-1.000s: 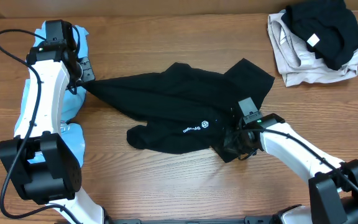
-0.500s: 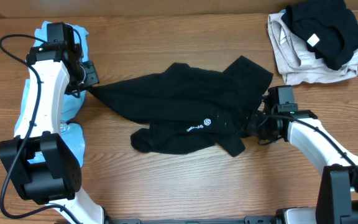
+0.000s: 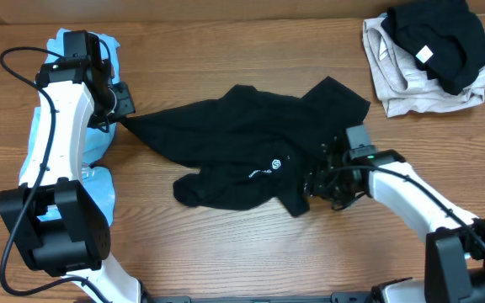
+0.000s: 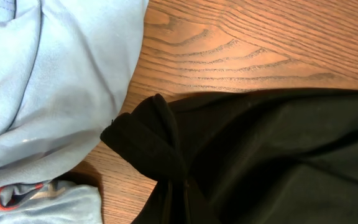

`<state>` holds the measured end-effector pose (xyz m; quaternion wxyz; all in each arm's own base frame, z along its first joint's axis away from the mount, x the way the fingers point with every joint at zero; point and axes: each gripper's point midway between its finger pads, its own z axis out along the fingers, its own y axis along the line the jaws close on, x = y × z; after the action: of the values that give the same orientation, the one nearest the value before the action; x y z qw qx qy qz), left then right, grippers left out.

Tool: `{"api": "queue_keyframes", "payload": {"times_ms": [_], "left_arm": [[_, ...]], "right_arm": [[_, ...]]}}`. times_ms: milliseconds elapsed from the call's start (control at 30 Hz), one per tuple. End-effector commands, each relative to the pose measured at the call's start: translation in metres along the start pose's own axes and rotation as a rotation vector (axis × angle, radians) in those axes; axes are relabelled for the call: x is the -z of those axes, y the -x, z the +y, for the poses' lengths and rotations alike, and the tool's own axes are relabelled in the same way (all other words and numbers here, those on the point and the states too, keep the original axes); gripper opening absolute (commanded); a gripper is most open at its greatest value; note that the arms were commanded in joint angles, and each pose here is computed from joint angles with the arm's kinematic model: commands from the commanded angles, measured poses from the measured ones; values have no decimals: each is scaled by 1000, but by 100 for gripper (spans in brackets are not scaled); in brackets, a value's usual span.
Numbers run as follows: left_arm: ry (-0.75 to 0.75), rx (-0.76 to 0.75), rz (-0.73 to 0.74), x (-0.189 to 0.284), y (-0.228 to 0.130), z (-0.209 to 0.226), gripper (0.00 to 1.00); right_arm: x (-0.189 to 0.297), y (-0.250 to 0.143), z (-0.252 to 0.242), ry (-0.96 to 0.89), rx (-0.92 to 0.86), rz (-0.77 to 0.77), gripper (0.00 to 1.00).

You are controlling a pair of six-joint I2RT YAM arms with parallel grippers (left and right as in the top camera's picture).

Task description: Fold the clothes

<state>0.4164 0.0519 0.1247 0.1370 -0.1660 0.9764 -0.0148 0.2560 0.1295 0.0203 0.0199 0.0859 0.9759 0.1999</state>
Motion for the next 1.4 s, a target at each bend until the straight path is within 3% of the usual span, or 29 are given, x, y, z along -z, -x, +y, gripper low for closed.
{"api": "queue_keyframes", "payload": {"times_ms": [0,200,600,833,1100,1200,1233,1300,1367], "left_arm": [[-13,13,-11,4,3,-1,4],[-13,13,-12,4,3,-1,4],[-13,12,-12,4,3,-1,4],[-13,12,-12,4,3,-2,4],[-44,11,13,2,-3,-7,4],[-56,5,30,-2,-8,-11,4],[-56,3,35,-4,-11,-12,4],[-55,-3,46,-7,-15,-14,4],[-54,-9,53,-11,-18,-15,4]], "right_arm": [[-4,-3,5,-12,1,1,68],[-3,19,0,-57,24,-99,62],[10,69,-4,-88,18,-319,4],[33,101,-27,-87,-68,-402,4],[131,189,-38,-6,-58,-670,4],[152,200,-33,1,-21,-704,4],[156,201,-30,0,-6,-703,11],[161,198,-28,-4,-12,-684,60],[161,191,-21,17,-3,-637,89]]}}
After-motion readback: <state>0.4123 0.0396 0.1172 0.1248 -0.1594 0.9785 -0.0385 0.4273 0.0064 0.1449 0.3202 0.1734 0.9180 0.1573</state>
